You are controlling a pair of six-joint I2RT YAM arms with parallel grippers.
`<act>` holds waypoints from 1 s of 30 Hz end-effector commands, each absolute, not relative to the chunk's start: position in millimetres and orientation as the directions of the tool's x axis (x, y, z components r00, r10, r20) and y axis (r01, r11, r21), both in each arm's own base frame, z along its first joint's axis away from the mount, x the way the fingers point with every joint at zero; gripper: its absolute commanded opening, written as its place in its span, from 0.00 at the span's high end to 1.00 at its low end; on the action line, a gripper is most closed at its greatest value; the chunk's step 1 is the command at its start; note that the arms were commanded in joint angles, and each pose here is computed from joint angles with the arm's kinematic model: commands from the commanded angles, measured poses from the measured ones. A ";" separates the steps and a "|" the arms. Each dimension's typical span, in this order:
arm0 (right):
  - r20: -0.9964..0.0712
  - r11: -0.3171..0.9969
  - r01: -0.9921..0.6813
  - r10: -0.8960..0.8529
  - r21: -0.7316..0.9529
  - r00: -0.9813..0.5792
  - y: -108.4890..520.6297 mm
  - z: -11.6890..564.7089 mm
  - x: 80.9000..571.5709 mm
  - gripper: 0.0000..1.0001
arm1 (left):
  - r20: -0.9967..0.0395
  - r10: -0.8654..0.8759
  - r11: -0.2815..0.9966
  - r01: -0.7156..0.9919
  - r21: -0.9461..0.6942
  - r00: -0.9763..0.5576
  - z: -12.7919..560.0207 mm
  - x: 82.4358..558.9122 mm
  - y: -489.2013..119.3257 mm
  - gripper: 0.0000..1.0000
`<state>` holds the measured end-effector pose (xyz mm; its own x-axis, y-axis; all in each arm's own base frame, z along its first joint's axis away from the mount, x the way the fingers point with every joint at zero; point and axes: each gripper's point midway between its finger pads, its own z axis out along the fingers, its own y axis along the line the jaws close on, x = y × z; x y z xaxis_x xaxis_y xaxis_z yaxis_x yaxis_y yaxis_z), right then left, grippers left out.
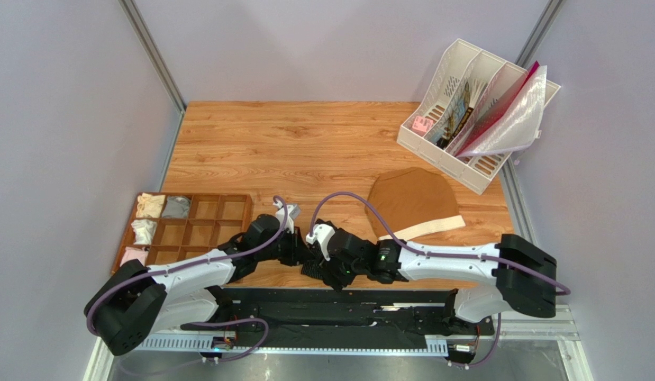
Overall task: Roll the underwear
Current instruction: Roll the underwear to the center of the board.
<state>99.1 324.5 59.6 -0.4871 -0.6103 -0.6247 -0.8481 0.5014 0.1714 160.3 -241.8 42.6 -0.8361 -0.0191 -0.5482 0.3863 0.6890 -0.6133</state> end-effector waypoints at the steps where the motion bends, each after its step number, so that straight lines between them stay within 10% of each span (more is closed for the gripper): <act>1: -0.682 0.501 -0.864 -0.612 0.058 -0.401 324.7 101.9 109.1 0.49 | -0.525 0.079 0.705 0.420 -0.572 -0.848 39.0 154.6 -240.4 0.91; 30: -0.610 0.359 -0.931 -0.752 -0.065 -0.248 360.5 10.3 88.5 0.46 | -0.292 0.122 0.724 0.286 -0.627 -0.949 25.2 126.5 -242.2 0.92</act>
